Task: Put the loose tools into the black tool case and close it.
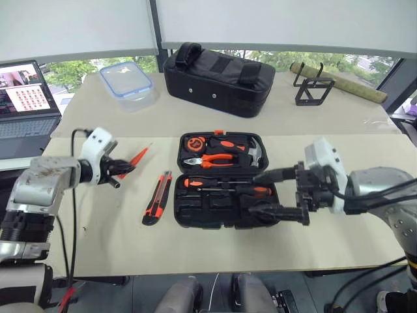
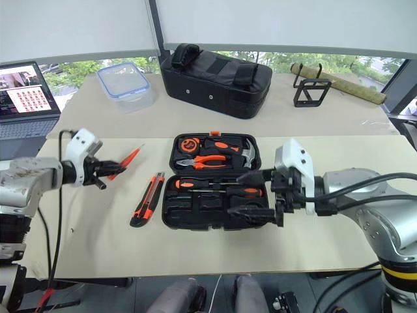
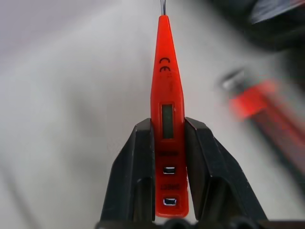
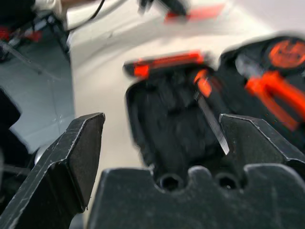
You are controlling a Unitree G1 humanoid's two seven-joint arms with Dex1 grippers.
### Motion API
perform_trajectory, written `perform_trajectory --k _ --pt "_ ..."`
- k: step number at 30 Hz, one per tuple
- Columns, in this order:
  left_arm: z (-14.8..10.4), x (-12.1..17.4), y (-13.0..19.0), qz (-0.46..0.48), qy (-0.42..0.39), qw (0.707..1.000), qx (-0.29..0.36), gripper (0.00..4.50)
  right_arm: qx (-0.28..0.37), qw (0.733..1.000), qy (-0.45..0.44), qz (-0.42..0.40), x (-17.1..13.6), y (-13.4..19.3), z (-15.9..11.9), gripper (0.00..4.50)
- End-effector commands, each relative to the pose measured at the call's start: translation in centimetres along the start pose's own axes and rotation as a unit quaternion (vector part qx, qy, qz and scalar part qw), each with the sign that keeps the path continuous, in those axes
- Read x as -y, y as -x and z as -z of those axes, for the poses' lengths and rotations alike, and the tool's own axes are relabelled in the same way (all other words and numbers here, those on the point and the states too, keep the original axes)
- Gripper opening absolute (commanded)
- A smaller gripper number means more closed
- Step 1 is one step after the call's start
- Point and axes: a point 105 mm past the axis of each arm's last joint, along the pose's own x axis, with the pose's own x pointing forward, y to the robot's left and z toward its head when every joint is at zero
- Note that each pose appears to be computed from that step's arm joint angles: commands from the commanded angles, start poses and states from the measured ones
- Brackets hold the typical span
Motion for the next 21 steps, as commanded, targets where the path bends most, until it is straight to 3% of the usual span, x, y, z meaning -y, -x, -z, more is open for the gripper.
perform_trajectory --k 1,4,8,14,21 --pt "-4.1 3.6 -0.4 0.136 -0.100 0.985 0.025 0.42 0.015 0.999 0.033 0.012 -0.6 0.5 -1.1 4.50" --pt "-4.1 7.2 -2.0 0.249 -0.134 0.959 -0.014 0.42 0.020 0.999 0.031 0.022 -0.6 0.4 -1.0 4.50" --pt "-2.4 8.6 -3.5 0.289 -0.142 0.943 -0.081 0.42 0.024 0.999 0.033 0.033 -0.6 0.3 -0.8 4.50" --pt "-0.4 8.6 -7.2 0.261 -0.131 0.945 -0.146 0.42 0.039 0.998 0.025 0.051 -0.8 0.6 -1.0 4.50" --pt "-0.7 9.2 -9.8 0.232 -0.101 0.959 -0.126 0.42 0.044 0.997 0.021 0.062 -0.9 0.5 -1.0 4.50"
